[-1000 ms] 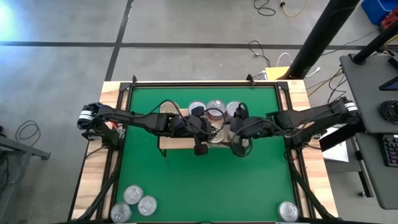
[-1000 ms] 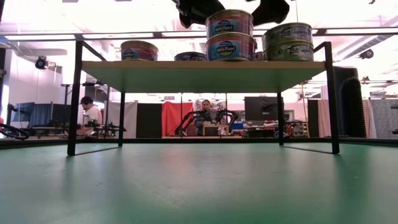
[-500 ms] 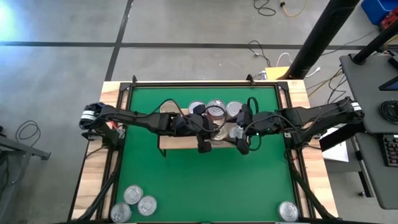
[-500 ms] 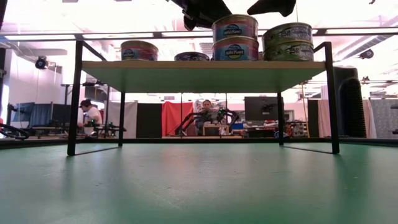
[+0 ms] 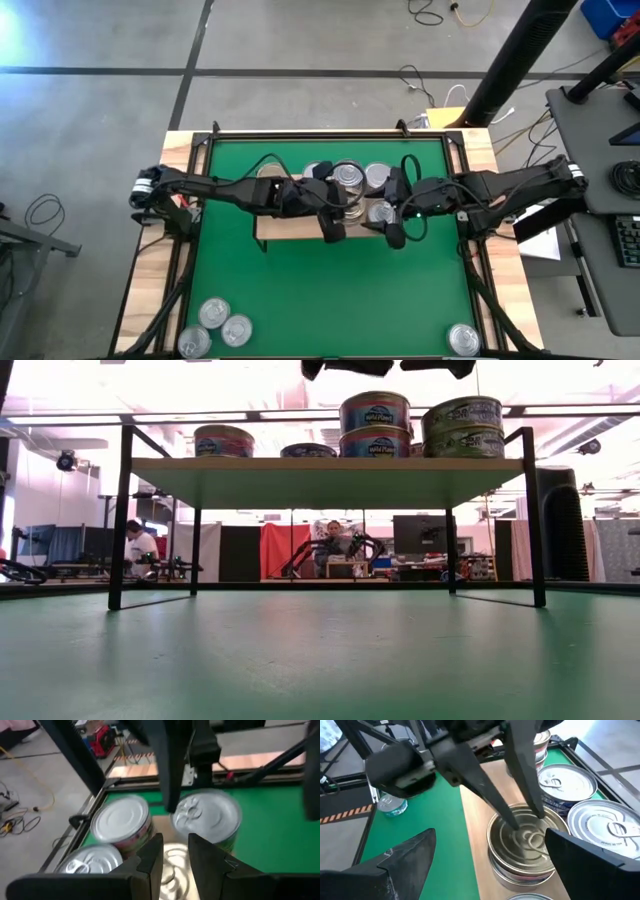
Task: Stack canned seafood by type on shelf
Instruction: Stack the blue and pink tuna can on top of the blue and pink tuna can on the shelf, then put the top left green and blue tuna can on the shelf
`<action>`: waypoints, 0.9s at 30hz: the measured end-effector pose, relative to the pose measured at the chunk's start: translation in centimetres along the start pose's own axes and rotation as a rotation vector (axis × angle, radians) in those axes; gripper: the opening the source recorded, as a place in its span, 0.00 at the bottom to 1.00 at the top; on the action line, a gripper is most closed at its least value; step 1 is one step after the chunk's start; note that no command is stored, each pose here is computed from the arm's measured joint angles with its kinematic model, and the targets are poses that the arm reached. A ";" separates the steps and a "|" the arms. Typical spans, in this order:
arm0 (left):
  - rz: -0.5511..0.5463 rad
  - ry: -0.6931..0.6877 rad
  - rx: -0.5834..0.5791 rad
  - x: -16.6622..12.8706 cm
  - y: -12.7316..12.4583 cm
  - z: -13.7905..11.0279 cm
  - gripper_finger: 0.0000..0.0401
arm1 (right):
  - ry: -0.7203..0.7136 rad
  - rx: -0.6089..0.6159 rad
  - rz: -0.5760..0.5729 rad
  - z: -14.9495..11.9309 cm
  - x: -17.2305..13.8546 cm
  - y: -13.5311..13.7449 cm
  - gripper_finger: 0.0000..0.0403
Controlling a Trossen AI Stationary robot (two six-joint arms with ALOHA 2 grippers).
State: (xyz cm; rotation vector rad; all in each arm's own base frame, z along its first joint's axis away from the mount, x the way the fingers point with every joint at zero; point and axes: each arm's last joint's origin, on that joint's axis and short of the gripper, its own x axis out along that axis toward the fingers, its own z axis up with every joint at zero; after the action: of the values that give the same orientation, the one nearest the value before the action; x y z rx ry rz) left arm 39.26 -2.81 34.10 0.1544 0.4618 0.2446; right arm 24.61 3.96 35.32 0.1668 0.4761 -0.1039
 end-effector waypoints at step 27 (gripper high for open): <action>-0.288 0.624 -0.293 -15.8 -12.8 -0.8 0.19 | 0.128 0.075 0.359 -3.0 -2.3 8.0 0.90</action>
State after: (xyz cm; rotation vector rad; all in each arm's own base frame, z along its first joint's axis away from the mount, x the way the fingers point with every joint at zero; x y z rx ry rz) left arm 27.74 -19.26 37.50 -0.2851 1.0504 0.0689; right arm 22.32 12.49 34.88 0.3311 0.5628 0.2418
